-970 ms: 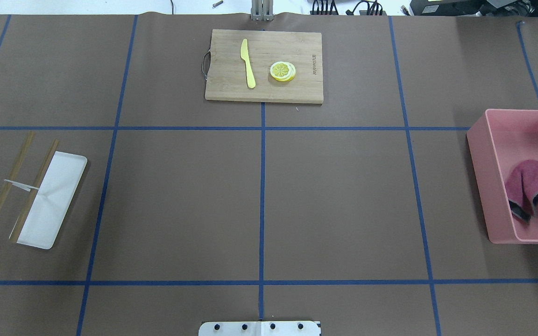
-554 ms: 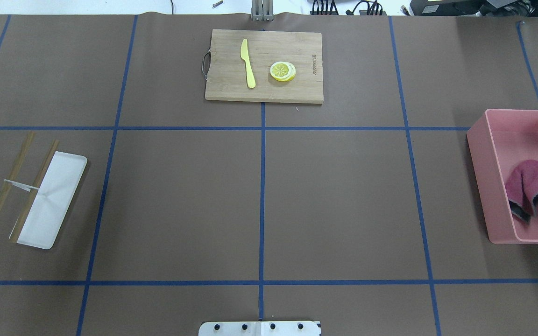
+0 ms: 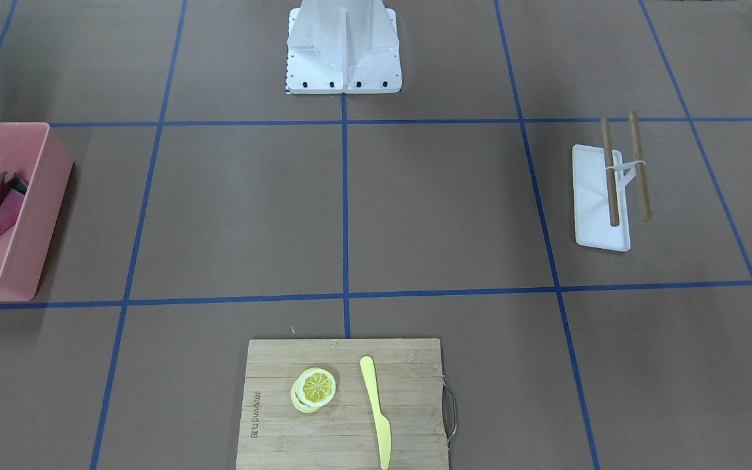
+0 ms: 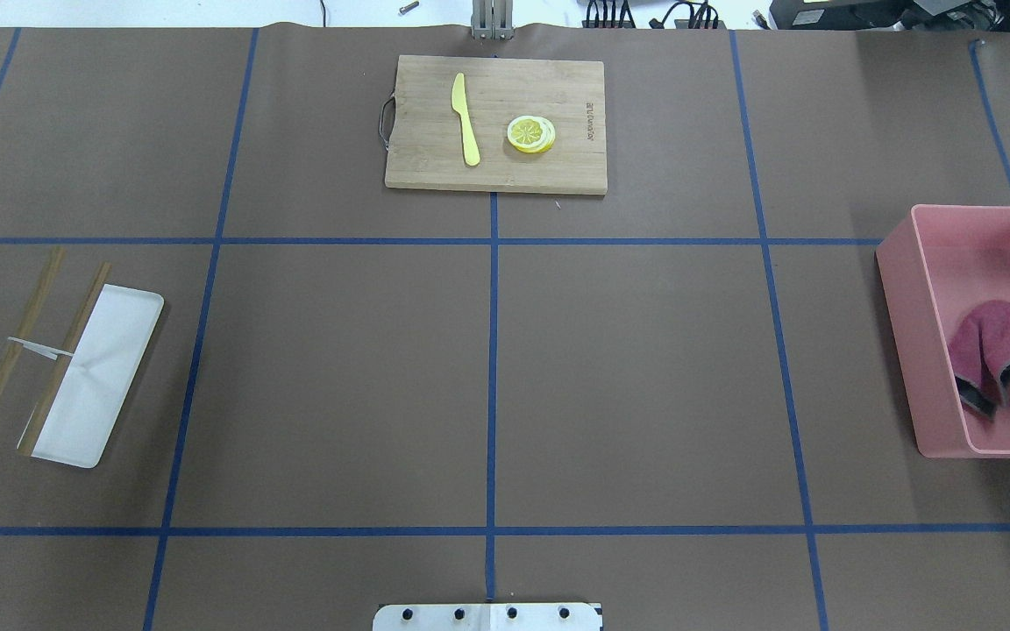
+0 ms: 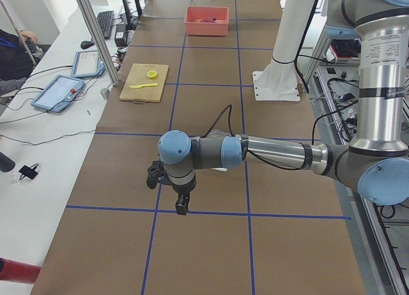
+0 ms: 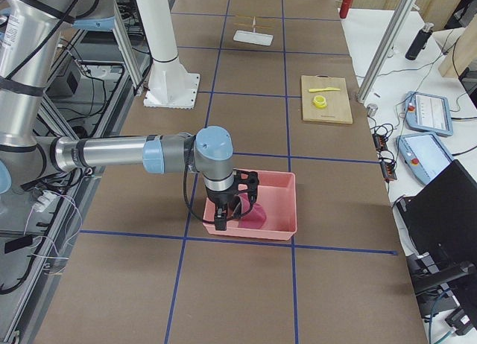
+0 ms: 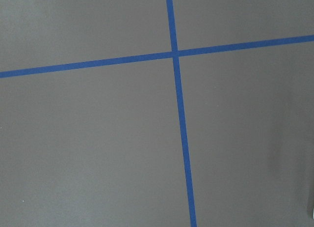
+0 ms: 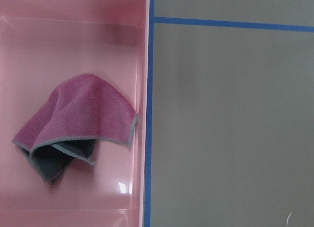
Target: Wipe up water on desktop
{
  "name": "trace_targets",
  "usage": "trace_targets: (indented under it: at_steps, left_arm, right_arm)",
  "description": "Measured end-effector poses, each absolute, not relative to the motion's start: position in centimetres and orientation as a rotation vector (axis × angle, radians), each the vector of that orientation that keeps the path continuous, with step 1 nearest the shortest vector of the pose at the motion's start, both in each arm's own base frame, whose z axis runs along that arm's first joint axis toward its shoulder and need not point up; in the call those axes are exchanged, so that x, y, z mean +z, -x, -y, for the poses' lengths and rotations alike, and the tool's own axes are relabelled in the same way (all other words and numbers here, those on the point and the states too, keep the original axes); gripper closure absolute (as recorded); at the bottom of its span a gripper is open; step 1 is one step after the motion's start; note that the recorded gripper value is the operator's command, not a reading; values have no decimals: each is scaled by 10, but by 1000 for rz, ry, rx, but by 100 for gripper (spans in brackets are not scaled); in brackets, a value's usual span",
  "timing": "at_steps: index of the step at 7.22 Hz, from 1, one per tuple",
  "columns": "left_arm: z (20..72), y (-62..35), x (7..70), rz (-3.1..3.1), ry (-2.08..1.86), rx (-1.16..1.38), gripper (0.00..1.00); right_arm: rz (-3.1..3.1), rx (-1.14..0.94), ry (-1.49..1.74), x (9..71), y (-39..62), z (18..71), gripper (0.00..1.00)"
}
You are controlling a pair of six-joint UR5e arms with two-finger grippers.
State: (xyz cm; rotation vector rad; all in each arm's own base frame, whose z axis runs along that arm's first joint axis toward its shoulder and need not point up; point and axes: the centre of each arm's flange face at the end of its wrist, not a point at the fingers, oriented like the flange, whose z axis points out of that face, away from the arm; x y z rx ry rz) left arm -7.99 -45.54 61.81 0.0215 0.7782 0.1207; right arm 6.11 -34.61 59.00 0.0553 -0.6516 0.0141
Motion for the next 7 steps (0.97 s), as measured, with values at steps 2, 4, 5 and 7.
trace_targets:
  at_steps: [2, 4, 5, 7]
  left_arm:
    - [455, 80, 619, -778, -21, 120, 1]
    - [455, 80, 619, -778, -20, 120, 1]
    - [455, 80, 619, -777, -20, 120, 1]
    - [455, 80, 619, -777, -20, 120, 1]
  right_arm:
    - [653, 12, -62, 587, -61, 347, 0]
    - [653, 11, -65, 586, -61, 347, 0]
    - [655, 10, -66, 585, -61, 347, 0]
    - [660, 10, -66, 585, -60, 347, 0]
